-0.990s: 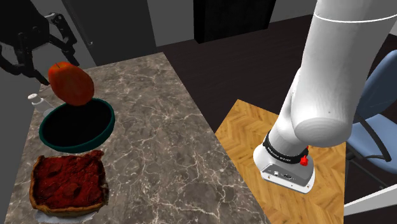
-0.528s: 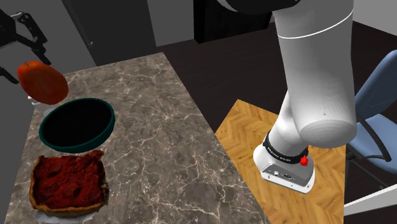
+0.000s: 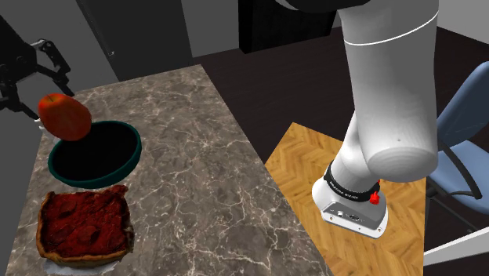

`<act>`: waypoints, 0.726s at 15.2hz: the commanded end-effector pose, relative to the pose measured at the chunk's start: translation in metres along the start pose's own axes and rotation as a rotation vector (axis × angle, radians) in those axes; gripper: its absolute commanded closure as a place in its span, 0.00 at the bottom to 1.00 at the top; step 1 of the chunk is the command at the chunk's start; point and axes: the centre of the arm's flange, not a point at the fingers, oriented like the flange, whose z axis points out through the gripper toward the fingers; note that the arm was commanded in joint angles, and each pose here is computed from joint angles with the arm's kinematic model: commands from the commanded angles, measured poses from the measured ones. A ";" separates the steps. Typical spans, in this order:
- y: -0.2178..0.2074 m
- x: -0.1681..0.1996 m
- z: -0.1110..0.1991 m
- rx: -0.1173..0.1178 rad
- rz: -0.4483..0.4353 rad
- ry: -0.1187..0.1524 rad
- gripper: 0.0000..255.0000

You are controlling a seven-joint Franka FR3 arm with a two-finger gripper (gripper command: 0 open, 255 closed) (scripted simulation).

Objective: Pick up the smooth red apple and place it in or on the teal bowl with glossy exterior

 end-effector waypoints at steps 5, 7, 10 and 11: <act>-0.002 0.001 0.032 0.000 0.000 0.001 1.00; -0.002 0.001 0.043 0.000 0.000 0.001 1.00; -0.003 0.002 0.056 0.000 0.000 0.001 1.00; -0.003 0.002 0.056 0.000 0.000 0.001 1.00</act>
